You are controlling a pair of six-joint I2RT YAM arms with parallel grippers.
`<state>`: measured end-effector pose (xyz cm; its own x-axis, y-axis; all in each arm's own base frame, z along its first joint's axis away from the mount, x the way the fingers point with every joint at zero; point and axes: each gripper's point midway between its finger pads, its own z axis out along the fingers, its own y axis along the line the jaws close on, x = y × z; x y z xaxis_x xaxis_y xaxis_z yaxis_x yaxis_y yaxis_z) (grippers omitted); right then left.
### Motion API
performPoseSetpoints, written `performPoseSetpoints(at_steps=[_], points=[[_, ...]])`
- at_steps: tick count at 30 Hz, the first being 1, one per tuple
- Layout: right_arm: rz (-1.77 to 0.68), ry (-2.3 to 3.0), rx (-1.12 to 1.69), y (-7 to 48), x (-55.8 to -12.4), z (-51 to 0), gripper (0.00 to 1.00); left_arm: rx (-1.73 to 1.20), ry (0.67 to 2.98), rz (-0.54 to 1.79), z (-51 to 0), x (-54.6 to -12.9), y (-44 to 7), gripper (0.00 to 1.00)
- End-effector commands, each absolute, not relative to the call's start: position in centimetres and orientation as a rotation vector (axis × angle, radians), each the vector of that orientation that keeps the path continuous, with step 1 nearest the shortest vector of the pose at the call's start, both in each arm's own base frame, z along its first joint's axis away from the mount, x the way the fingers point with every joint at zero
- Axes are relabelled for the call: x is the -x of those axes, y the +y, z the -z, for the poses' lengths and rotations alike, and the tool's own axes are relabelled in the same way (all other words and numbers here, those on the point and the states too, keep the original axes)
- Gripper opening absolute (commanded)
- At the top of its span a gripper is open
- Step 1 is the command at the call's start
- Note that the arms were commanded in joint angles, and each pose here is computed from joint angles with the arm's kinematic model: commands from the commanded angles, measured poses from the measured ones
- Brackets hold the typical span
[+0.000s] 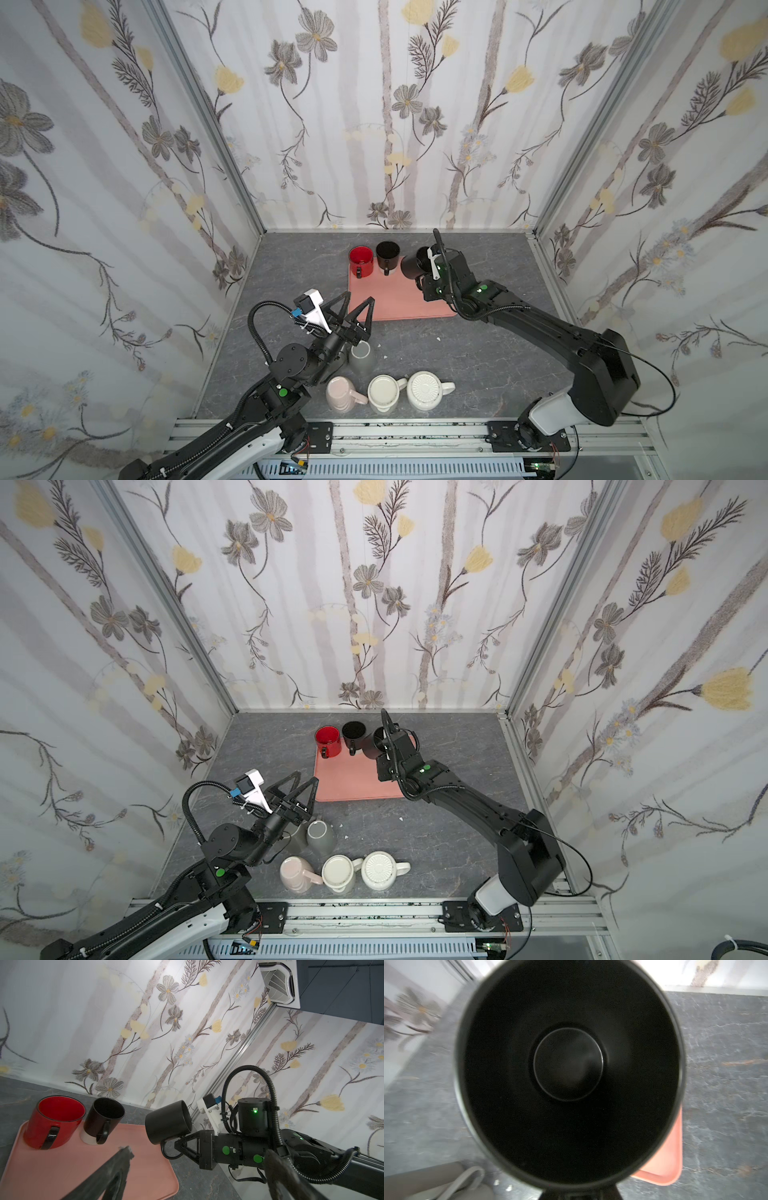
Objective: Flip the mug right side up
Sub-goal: 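Carry the black mug with the right gripper onto the tray beside the other black mug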
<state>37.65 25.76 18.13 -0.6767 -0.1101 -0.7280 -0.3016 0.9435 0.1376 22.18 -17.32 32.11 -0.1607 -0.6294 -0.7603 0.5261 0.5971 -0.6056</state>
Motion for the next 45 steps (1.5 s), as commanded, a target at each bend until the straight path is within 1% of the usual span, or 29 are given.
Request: performPoseSetpoints(at_steps=[1,8,12,20,24,41,45], points=[[-0.135,2.339,0.354,24.7,-40.3,-17.0,0.00,0.123,1.408,0.965,-31.7,-22.3,-16.3,1.00],[0.007,2.452,0.400,25.1,-44.9,-13.3,0.00,0.121,1.407,0.959,-31.8,-21.9,-15.8,1.00],[0.063,2.475,0.383,24.8,-46.8,-11.7,0.00,0.120,1.405,0.962,-31.9,-21.8,-15.7,1.00],[0.088,2.485,0.401,26.0,-49.5,-10.7,0.00,0.126,1.406,0.958,-31.7,-21.7,-15.4,1.00],[0.130,2.496,0.400,25.8,-50.2,-9.7,0.00,0.128,1.396,0.962,-31.9,-21.6,-15.3,1.00],[0.146,2.506,0.413,25.9,-51.5,-8.0,0.00,0.116,1.401,0.961,-31.9,-21.7,-15.6,1.00],[0.136,2.508,0.404,26.2,-51.7,-8.0,0.12,0.110,1.414,0.959,-31.6,-21.8,-15.8,1.00]])
